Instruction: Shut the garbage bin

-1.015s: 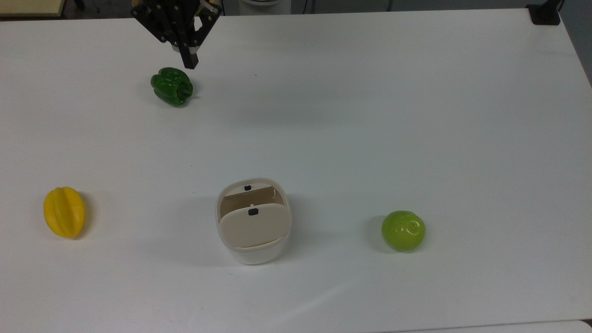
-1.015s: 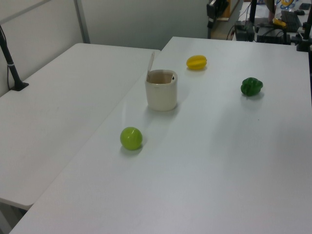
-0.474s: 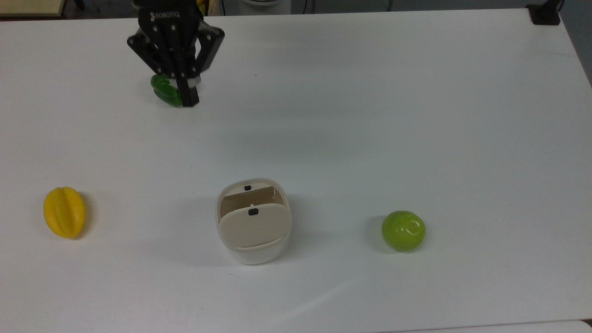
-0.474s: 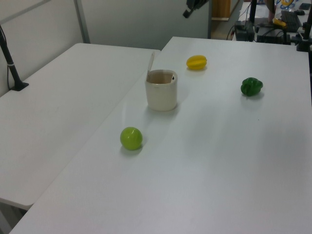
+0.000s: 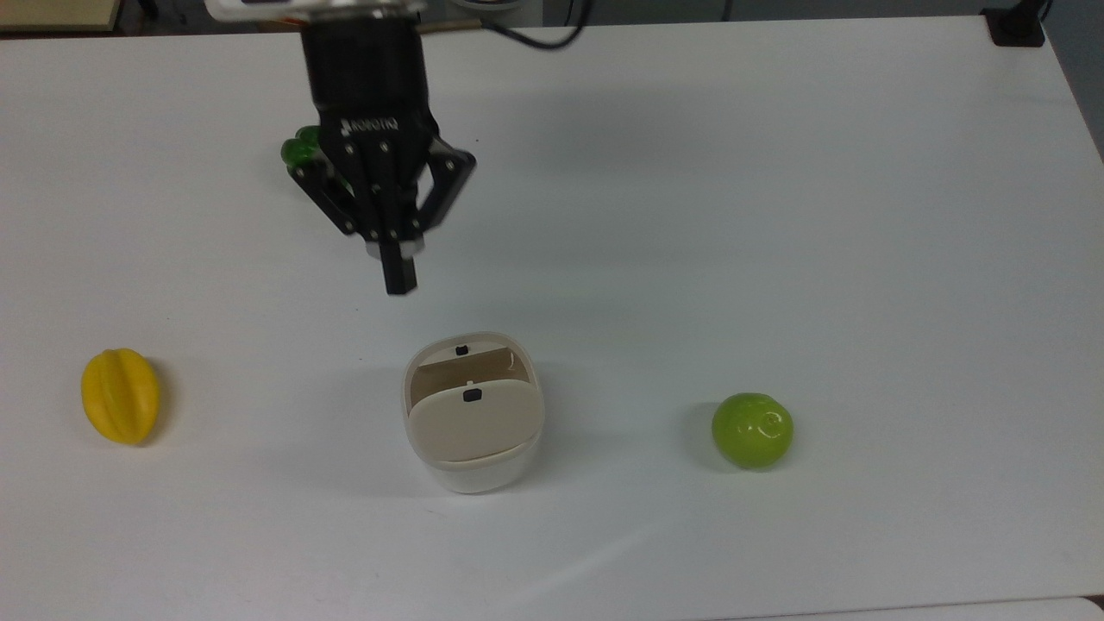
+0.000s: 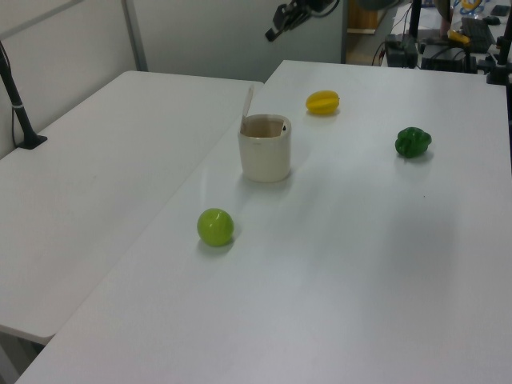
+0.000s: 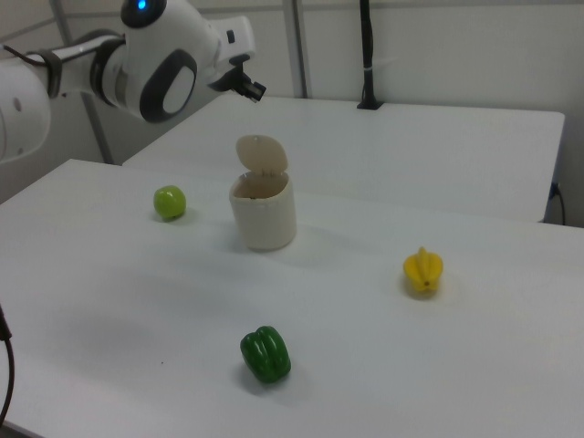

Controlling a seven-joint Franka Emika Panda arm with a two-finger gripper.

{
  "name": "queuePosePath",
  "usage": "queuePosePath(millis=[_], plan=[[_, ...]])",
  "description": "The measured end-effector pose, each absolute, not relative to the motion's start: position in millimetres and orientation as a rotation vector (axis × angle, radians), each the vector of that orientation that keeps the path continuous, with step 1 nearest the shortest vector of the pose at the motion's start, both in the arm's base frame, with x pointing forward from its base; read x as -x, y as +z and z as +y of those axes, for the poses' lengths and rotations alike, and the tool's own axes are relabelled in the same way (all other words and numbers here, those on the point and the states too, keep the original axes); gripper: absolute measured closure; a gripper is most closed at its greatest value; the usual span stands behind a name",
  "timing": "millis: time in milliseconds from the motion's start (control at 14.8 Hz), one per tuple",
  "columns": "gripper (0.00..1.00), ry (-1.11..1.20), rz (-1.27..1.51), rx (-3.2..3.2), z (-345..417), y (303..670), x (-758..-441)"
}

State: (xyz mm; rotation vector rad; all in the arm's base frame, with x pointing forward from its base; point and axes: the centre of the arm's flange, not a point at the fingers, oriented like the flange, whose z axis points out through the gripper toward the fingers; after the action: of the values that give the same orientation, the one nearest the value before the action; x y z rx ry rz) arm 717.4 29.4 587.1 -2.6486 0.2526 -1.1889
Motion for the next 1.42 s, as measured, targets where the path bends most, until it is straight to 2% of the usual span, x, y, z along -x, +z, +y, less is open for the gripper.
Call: queuePosePath(millis=[609, 1421], plan=[[0.99, -1.306, 0.097, 2.706, 68, 520, -744], [0.99, -1.3, 0.025, 2.758, 76, 497, -754]])
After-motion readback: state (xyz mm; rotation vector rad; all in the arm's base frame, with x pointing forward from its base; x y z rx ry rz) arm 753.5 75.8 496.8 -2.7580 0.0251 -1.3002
